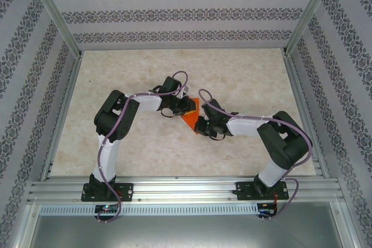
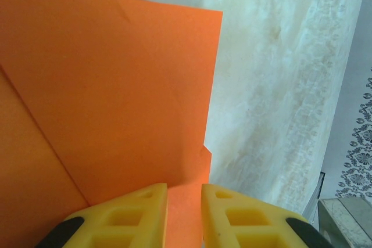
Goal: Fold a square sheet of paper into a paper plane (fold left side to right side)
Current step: Fourth fold the wing at the center of the table, then turn over the paper at the center of the table.
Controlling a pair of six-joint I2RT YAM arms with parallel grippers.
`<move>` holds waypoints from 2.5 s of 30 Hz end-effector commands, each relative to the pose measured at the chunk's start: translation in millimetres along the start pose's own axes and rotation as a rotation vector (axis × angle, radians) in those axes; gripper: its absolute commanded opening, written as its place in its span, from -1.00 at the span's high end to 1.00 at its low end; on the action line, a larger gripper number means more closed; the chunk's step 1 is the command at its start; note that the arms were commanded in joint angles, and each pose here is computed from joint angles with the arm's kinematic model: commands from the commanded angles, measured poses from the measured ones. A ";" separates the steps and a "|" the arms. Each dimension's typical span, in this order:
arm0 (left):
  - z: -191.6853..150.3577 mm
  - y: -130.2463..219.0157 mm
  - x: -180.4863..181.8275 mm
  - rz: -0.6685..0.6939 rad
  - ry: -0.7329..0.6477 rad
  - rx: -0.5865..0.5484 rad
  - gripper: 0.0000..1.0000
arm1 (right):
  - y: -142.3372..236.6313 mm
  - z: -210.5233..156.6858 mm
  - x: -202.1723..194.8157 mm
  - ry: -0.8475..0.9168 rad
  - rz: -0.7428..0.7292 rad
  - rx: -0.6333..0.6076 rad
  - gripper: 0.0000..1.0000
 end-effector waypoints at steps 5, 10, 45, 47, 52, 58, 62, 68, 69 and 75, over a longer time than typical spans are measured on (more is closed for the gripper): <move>9.7 -9.1 43.9 0.154 0.039 -0.054 0.52 | 4.5 -61.2 -39.9 -0.007 -0.166 0.275 0.94; 9.8 -8.5 42.2 0.152 0.035 -0.053 0.52 | 4.7 -63.6 -38.6 0.007 -0.164 0.296 0.94; 14.0 59.4 -80.8 -0.153 -0.079 -0.034 0.12 | 81.2 27.1 -11.6 0.130 0.116 -0.163 0.19; 14.0 75.8 -89.5 -0.167 -0.099 -0.059 0.05 | 82.0 36.4 -7.4 0.152 0.160 -0.197 0.09; 12.9 105.5 -71.3 -0.113 -0.084 -0.150 -0.07 | 79.1 54.9 1.5 0.233 0.224 -0.247 -0.06; 9.5 88.5 -32.4 -0.102 -0.009 -0.120 -0.07 | 71.0 68.6 2.2 0.231 0.257 -0.257 -0.07; 15.6 70.1 -19.6 -0.120 0.023 -0.097 -0.03 | 72.0 66.0 0.9 0.213 0.263 -0.264 -0.08; 21.7 46.0 -15.2 -0.162 0.044 -0.051 0.00 | 77.5 57.9 -2.2 0.206 0.252 -0.259 -0.08; 22.4 42.6 -14.5 -0.162 0.045 -0.047 0.01 | 78.5 56.9 -2.6 0.206 0.250 -0.258 -0.09; 25.0 25.4 -13.9 -0.173 0.053 -0.018 0.05 | 83.5 52.7 -7.3 0.198 0.232 -0.258 -0.09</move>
Point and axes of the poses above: each hand's point on the last joint's axis, 136 mm out from that joint toward the fingers, its own y axis back along the fingers, its own x axis along the line the jaws close on, z = x × y, the point moved 5 cm from there along y, back along the fingers, and after that the axes turned 12 degrees about y, right-handed, at the moved point
